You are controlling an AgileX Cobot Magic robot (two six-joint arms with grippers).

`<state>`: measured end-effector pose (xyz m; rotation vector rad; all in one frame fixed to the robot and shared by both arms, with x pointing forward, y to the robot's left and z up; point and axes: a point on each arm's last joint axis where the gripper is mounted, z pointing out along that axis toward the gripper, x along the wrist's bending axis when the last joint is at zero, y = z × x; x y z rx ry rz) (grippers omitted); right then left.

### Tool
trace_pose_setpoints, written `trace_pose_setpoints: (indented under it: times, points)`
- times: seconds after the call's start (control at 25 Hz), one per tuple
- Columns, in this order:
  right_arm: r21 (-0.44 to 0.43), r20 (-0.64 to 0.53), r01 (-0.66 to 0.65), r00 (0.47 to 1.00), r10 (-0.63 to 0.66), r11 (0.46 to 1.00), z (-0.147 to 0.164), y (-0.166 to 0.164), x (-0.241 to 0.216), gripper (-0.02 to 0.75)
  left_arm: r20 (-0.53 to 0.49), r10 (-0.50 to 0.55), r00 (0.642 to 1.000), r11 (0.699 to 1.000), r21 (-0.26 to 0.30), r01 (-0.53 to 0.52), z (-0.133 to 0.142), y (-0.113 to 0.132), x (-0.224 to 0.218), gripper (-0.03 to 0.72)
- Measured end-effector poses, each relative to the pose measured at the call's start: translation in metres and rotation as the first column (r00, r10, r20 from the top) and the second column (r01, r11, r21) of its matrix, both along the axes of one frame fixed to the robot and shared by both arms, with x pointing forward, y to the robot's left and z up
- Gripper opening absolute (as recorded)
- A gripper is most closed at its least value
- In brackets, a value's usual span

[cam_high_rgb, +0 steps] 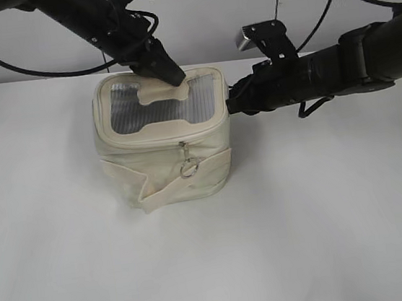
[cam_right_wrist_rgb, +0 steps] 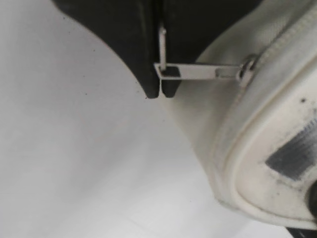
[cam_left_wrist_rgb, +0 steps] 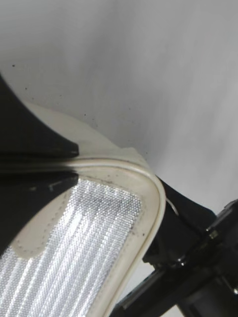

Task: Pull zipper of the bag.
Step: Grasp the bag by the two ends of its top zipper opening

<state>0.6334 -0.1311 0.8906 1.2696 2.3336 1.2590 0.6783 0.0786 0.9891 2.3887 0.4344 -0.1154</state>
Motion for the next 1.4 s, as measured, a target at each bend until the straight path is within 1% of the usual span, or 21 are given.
trace_pose_setpoints:
  times: [0.08,0.2,0.28,0.52,0.68,0.88,0.92,0.96,1.0,1.08,1.12,1.24,1.4]
  points:
    - [0.003,-0.028,0.006,1.000,-0.006,1.000,-0.003,-0.001,-0.004,0.008,0.000,0.000,1.000,1.000,-0.001,0.000,0.000,0.000,0.000,0.055]
    - [-0.023,-0.060,-0.017,0.998,0.016,1.000,-0.006,-0.006,-0.020,0.008,-0.001,0.000,1.000,1.000,-0.002,0.000,0.000,0.000,0.000,0.054]
    - [-0.034,-0.064,-0.034,0.997,0.031,0.999,-0.001,-0.009,-0.030,0.008,0.000,0.001,1.000,1.000,-0.002,-0.001,0.000,0.000,0.000,0.054]
    - [-0.003,-0.080,-0.078,0.994,0.077,0.997,0.013,-0.015,-0.060,0.008,-0.013,0.027,1.000,1.000,-0.001,-0.027,0.000,-0.001,0.000,0.052]
    - [0.004,-0.109,-0.093,0.990,0.093,0.996,0.013,-0.020,-0.079,0.008,-0.020,0.049,0.999,0.999,0.003,-0.049,0.000,-0.002,0.001,0.052]
    - [0.023,-0.110,-0.063,0.992,0.066,0.998,0.016,-0.021,-0.080,0.018,-0.026,0.054,0.998,0.999,0.003,-0.054,0.000,-0.002,0.001,0.052]
    - [0.025,-0.094,-0.065,0.993,0.067,0.998,0.018,-0.020,-0.077,0.055,-0.027,0.055,0.998,0.999,0.003,-0.055,0.000,-0.002,0.001,0.052]
    - [0.030,-0.081,-0.063,0.995,0.065,0.998,0.021,-0.019,-0.074,0.117,-0.027,0.055,0.998,0.999,0.003,-0.055,0.000,-0.002,0.001,0.052]
    - [0.029,-0.063,-0.058,0.996,0.060,0.998,0.025,-0.018,-0.070,0.196,-0.027,0.055,0.998,0.999,0.003,-0.055,0.000,-0.002,0.001,0.052]
    - [0.013,-0.038,-0.036,0.999,0.037,0.999,0.029,-0.018,-0.061,0.331,-0.028,0.056,0.998,0.998,0.003,-0.056,0.000,-0.002,0.001,0.052]
    - [0.006,-0.029,-0.025,0.999,0.025,1.000,0.029,-0.018,-0.057,0.377,-0.028,0.056,0.998,0.998,0.003,-0.056,0.000,-0.002,0.001,0.052]
    - [-0.005,-0.009,-0.017,1.000,0.017,1.000,0.029,-0.016,-0.047,0.429,-0.028,0.056,0.998,0.998,0.004,-0.055,0.000,-0.002,0.000,0.052]
    - [-0.005,0.005,-0.021,1.000,0.021,1.000,0.025,-0.012,-0.033,0.439,-0.026,0.055,0.998,0.998,0.006,-0.055,0.000,-0.001,0.001,0.052]
